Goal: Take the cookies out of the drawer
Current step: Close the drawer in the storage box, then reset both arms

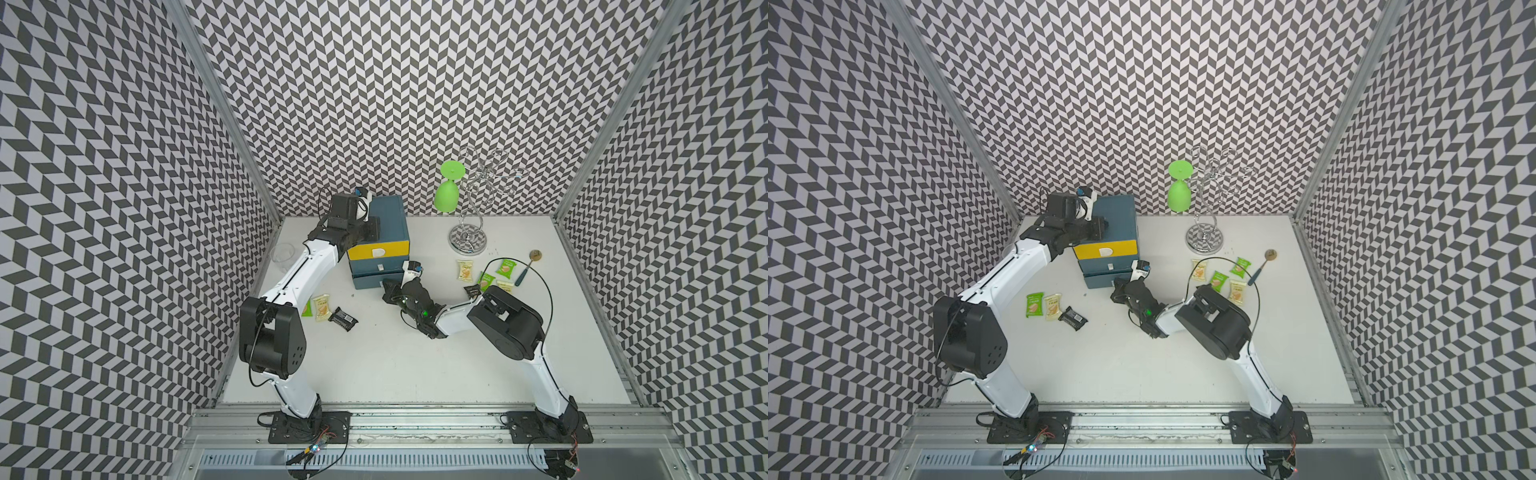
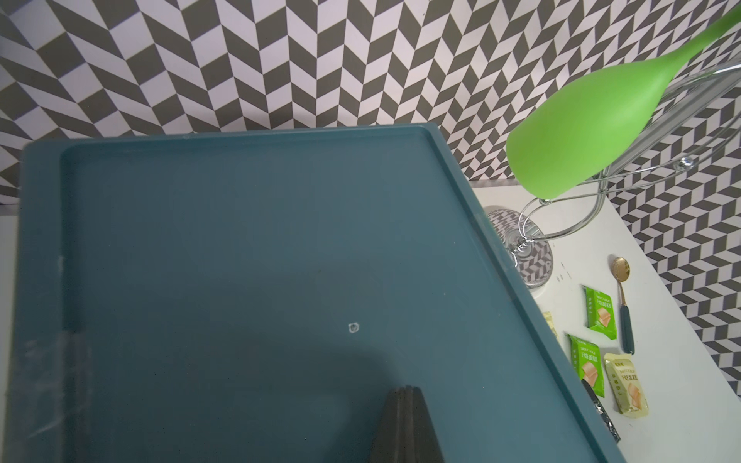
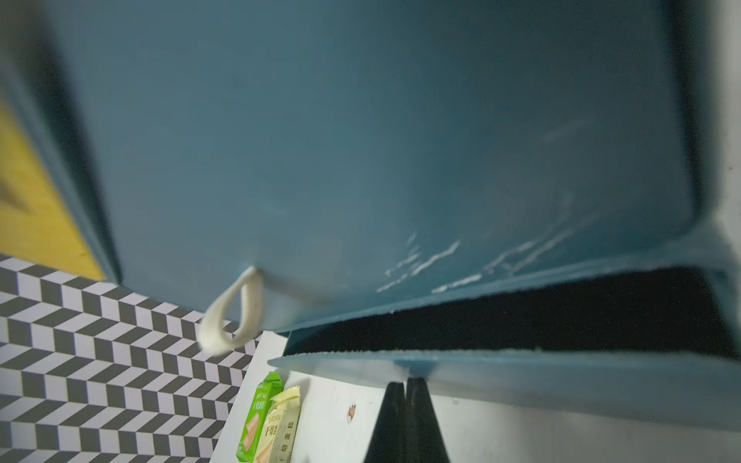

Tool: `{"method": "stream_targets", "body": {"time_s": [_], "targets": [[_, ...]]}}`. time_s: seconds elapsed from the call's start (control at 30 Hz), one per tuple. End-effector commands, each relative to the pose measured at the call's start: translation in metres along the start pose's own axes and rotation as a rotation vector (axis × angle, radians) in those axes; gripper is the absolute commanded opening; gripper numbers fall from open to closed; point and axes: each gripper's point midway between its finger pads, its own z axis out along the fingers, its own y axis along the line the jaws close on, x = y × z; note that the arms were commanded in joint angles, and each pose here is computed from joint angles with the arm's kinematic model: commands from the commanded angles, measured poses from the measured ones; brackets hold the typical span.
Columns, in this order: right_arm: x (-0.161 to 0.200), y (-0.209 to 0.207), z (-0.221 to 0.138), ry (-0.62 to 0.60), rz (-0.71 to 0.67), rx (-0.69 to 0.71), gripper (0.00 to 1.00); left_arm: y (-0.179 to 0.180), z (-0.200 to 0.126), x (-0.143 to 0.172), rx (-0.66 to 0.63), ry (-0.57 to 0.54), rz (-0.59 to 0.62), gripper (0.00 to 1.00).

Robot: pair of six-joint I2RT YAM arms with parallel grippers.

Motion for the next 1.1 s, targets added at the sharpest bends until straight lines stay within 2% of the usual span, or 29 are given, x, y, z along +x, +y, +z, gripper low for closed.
{"method": "stream_targets", "body": {"time_s": [0.0, 0.57, 0.73, 0.8, 0.83, 0.87, 0.97, 1.07], "targets": [[0.002, -0.004, 0.010, 0.004, 0.034, -0.004, 0.00, 0.019, 0.020, 0.088, -0.035, 0.284, -0.055, 0.00], [-0.016, -0.009, 0.015, -0.030, 0.038, 0.014, 0.00, 0.016, 0.021, 0.095, -0.007, 0.276, -0.055, 0.00], [-0.016, -0.007, 0.007, -0.027, 0.037, -0.014, 0.00, 0.011, 0.015, 0.084, 0.008, 0.239, -0.064, 0.02], [-0.019, 0.001, 0.002, -0.021, 0.035, -0.042, 0.03, 0.005, 0.008, 0.072, 0.026, 0.202, -0.064, 0.27], [-0.022, 0.006, -0.003, -0.020, 0.040, -0.068, 0.08, 0.001, 0.004, 0.065, 0.040, 0.182, -0.060, 0.41], [-0.026, 0.014, -0.010, -0.027, 0.037, -0.099, 0.13, -0.003, 0.000, 0.058, 0.053, 0.163, -0.051, 0.50], [-0.034, 0.036, -0.031, -0.004, 0.012, -0.164, 0.32, -0.011, -0.015, 0.036, 0.066, 0.108, -0.035, 0.61], [-0.033, 0.055, -0.057, 0.032, -0.046, -0.207, 0.55, -0.025, -0.037, 0.007, 0.100, 0.029, -0.021, 0.67]]}}
